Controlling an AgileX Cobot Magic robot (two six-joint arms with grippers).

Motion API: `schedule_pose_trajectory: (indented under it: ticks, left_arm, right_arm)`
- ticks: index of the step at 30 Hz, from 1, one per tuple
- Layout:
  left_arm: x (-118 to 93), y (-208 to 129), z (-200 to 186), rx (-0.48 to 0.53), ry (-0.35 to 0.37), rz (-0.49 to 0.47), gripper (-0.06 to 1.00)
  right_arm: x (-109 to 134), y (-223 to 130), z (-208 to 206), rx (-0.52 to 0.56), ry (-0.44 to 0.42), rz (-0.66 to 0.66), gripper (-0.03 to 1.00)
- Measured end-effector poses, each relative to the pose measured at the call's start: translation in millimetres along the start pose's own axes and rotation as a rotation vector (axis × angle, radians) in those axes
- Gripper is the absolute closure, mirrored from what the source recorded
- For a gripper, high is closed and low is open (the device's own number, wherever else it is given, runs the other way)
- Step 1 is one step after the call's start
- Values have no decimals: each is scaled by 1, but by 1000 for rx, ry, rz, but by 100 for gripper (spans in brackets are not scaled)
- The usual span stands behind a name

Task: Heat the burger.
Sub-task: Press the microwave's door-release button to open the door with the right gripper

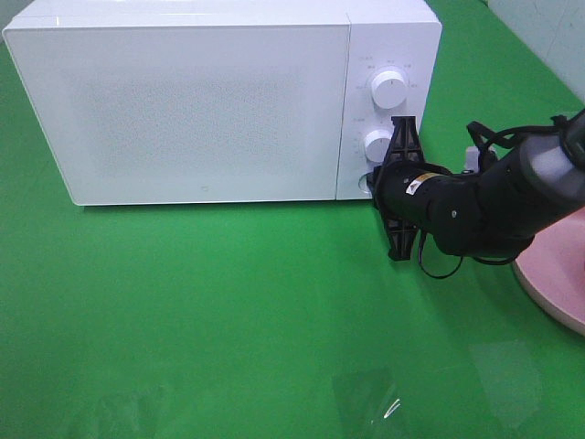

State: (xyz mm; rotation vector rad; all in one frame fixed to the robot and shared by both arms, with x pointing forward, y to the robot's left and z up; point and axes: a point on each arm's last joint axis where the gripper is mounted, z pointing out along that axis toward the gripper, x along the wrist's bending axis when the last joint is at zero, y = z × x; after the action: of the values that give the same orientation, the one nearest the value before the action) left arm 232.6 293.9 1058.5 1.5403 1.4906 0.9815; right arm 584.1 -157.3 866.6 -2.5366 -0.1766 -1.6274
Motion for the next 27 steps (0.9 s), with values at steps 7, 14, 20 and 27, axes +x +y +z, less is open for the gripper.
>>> schedule_pose_trajectory:
  ticks: [7, 14, 20, 27]
  left_arm:
    - [0, 0, 0, 0, 0, 0, -5]
    - [0, 0, 0, 0, 0, 0, -5]
    - [0, 0, 0, 0, 0, 0, -5]
    - [0, 0, 0, 0, 0, 0, -5]
  right_arm:
    - [0, 0, 1, -3, 35, -6, 97]
    - [-2, -1, 0, -13, 79, 20, 97]
    - [-4, 0, 0, -55, 106, 110, 97]
    - [-4, -2, -1, -86, 117, 143, 97]
